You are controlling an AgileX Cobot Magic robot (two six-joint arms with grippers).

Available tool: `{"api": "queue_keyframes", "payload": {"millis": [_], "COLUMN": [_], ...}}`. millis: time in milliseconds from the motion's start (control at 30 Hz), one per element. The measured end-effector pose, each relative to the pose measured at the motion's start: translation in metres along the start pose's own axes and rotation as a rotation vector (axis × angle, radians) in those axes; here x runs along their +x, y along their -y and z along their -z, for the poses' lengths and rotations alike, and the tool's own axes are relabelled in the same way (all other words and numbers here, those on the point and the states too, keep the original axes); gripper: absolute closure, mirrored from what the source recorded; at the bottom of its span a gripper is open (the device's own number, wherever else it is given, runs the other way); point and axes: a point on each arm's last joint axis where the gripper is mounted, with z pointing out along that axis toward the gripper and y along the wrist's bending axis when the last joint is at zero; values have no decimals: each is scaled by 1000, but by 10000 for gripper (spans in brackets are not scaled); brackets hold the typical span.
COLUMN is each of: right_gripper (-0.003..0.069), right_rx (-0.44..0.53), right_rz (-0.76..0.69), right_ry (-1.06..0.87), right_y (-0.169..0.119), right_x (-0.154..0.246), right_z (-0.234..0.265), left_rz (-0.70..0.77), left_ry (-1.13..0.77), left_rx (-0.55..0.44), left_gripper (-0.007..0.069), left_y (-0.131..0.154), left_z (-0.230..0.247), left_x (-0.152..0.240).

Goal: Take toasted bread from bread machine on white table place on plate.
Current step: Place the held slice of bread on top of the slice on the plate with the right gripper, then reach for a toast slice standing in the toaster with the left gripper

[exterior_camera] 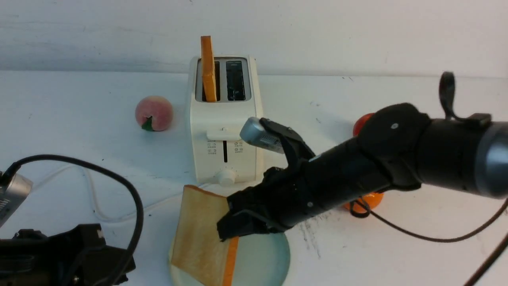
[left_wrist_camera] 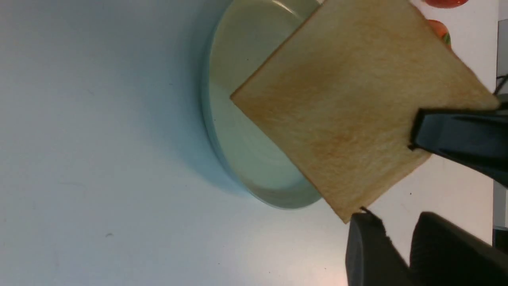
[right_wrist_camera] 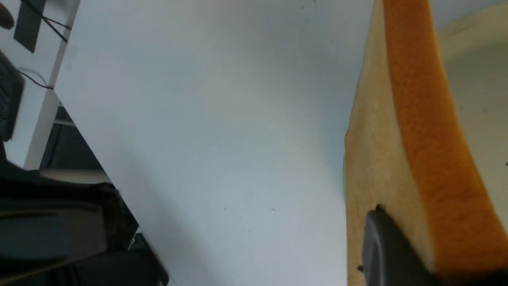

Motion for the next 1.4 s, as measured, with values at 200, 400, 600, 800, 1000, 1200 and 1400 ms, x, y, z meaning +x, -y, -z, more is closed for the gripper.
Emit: {"api": "queue_keyframes", "payload": {"millis": [200,400,600,800,1000,1200,1400], "right_gripper": [542,332,127,71,79,140,442], "right_rx": [23,55,69,118,228,357,494], "right_rz": [-41,23,100,225,313,329,335], "right_ry": [-29,-41,-53,-65,-50,-45,-67], "right_y": [20,31,30,21,8,-13,-35], "right_x": [4,6,4,-2,-15,-24,-8], "right_z": [-22,-31,-30,-15,25,91,157], "left_rz": [-3,-5,-5,-5,3,-79,-202], "left_ry": [16,20,20,21,27,62,-27], "left_rx": [-3,-5,-5,-5,13,72,65], "left_gripper": [461,460,450,449,449,489,627], "left_y": [0,0,0,0,3,36,75], "left_z": [0,0,0,0,1,19,23], "left_x": [-1,-2,-2,-2,-4,-22,-56]}}
